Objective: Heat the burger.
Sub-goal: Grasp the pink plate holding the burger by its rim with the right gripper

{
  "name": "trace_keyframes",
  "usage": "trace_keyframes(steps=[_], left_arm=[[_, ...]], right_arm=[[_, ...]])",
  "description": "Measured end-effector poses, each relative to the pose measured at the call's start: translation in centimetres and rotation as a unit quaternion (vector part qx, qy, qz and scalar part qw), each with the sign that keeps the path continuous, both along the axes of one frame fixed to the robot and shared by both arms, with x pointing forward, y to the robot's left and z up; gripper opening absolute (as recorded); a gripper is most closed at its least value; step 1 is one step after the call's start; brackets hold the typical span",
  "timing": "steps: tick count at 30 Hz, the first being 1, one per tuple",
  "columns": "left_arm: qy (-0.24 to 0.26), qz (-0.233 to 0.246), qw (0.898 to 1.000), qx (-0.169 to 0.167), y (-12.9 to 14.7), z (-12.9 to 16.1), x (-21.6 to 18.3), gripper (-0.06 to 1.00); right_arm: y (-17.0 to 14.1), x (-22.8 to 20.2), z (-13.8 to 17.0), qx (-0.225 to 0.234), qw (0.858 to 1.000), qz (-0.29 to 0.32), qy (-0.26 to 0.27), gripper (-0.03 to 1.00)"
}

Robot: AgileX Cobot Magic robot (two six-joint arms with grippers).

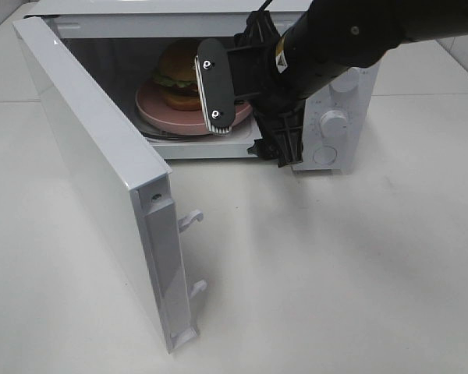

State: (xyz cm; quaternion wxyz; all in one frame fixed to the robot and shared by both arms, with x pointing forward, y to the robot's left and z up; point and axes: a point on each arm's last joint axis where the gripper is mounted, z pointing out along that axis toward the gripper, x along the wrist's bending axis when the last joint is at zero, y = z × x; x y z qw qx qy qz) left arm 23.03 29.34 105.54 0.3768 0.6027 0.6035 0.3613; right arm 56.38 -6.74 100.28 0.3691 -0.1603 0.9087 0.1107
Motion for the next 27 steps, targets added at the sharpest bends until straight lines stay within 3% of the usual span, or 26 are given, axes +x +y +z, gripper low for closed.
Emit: trace_keyframes(steps=[27], left_arm=[[0.000,0.000,1.000,0.000,0.0,0.0,0.0,0.99]], right_arm=[[3.6,4.4,-4.2,0.014,1.000,-0.012,0.015,0.88]])
